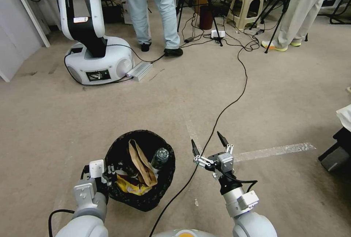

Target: Pick up the trash bin, then pick up the garbage from the floor and place it into the trash bin.

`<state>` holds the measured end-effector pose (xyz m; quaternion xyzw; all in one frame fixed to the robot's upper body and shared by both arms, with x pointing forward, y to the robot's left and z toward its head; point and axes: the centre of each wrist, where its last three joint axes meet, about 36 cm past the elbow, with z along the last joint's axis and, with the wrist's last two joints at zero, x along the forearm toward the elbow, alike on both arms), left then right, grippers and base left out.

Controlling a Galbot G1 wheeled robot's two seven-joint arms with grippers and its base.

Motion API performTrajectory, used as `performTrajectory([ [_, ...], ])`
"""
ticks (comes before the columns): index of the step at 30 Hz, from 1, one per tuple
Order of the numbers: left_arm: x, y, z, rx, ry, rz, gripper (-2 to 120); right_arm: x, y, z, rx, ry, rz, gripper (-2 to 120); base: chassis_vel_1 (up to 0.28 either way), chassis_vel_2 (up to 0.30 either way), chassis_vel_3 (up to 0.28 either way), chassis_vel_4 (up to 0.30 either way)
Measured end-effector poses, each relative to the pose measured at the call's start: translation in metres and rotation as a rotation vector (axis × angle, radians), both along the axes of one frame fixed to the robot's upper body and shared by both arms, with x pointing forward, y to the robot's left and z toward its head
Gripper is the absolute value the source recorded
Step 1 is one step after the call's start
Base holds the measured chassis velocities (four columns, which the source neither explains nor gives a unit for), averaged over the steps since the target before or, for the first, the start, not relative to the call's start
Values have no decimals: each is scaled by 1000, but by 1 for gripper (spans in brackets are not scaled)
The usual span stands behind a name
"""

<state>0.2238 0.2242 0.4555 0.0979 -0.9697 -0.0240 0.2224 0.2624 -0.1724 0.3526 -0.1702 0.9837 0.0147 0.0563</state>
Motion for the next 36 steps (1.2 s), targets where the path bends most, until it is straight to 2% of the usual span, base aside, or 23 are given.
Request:
performTrajectory([
  [5, 8, 5, -5, -62, 70, 44, 3, -3, 0, -2, -1, 1, 2, 100, 0, 0, 0, 0],
  [9, 25, 19, -22, -131, 165, 94, 3, -6, -1, -4, -5, 2, 13, 100, 0, 0, 0, 0],
  [18, 44, 38, -55, -180, 252, 163, 4, -10, -1, -11, -12, 8, 31, 100, 0, 0, 0, 0],
  [20, 48, 38, -55, -198, 244, 162, 12, -13, 0, -15, -16, 13, 43, 100, 0, 0, 0, 0],
  [21, 48, 38, -55, -198, 244, 162, 12, -13, 0, -15, -16, 13, 43, 100, 0, 0, 0, 0],
  [23, 51, 36, -52, -215, 229, 152, 23, -13, 0, -16, -20, 14, 52, 100, 0, 0, 0, 0],
  [25, 51, 36, -51, -219, 225, 150, 24, -13, 0, -17, -21, 14, 54, 100, 0, 0, 0, 0],
  [27, 52, 37, -47, -223, 204, 149, 37, -14, -1, -20, -26, 18, 63, 100, 0, 0, 0, 0],
  [29, 53, 37, -47, -223, 199, 149, 40, -14, -1, -21, -28, 19, 65, 100, 0, 0, 0, 0],
  [32, 53, 35, -39, -224, 152, 141, 57, -15, 0, -24, -28, 23, 67, 100, 0, 0, 0, 0],
  [33, 53, 35, -39, -224, 152, 141, 57, -15, 0, -24, -28, 23, 67, 100, 0, 0, 0, 0],
  [36, 52, 34, -27, -215, 111, 127, 70, -11, 0, -22, -23, 25, 40, 100, 0, 0, 0, 0],
])
